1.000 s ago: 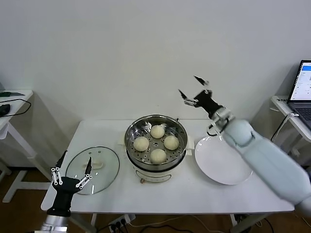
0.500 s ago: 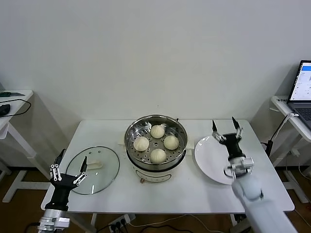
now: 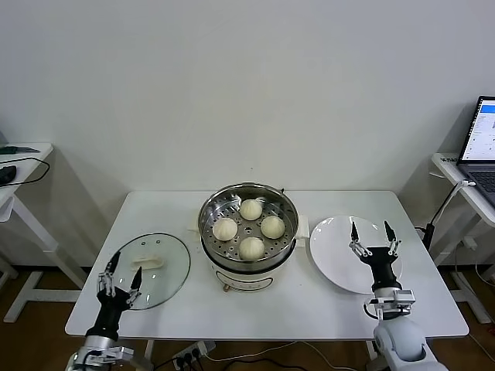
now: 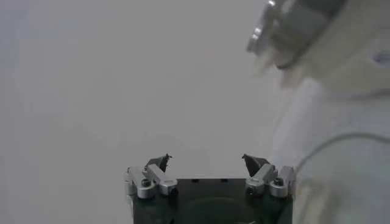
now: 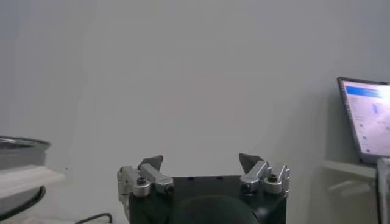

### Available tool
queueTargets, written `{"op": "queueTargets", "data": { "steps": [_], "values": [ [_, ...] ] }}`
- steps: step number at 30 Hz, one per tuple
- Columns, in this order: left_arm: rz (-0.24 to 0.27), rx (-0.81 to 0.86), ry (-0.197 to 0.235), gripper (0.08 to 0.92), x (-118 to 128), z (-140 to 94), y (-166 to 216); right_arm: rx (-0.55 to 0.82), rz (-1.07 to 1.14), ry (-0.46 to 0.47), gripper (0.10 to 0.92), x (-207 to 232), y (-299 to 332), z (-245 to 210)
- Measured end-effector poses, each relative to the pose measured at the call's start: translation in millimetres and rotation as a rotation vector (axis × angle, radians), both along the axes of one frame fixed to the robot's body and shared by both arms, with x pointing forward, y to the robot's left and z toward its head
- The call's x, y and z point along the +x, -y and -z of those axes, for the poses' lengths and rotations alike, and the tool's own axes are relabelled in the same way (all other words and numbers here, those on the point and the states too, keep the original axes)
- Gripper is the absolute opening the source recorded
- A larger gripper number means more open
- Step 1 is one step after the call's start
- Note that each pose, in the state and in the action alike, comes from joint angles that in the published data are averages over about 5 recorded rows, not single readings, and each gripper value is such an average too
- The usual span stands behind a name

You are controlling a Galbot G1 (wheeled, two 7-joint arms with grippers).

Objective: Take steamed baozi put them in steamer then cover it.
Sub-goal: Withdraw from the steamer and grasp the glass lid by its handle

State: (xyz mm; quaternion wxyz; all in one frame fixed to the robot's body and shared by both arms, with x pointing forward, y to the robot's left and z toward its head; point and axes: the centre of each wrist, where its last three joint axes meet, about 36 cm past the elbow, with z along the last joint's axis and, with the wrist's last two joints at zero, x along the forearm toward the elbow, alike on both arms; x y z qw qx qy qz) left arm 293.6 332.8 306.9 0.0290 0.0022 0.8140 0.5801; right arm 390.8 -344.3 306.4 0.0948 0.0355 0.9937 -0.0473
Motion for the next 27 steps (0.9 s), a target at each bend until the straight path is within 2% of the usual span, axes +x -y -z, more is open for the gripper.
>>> {"op": "queueTargets", "data": {
  "steps": [10,27],
  "values": [
    [0.003,0.151,-0.042,0.823,14.1,32.4,3.4,0.005,0.019,-0.016,0.823,-13.7,-5.6,8.6],
    [-0.041,0.260,-0.045,0.823,53.4,56.2,-4.9,0.000,0.020,-0.022,0.823,-18.7,-11.3,14.6]
  ]
}}
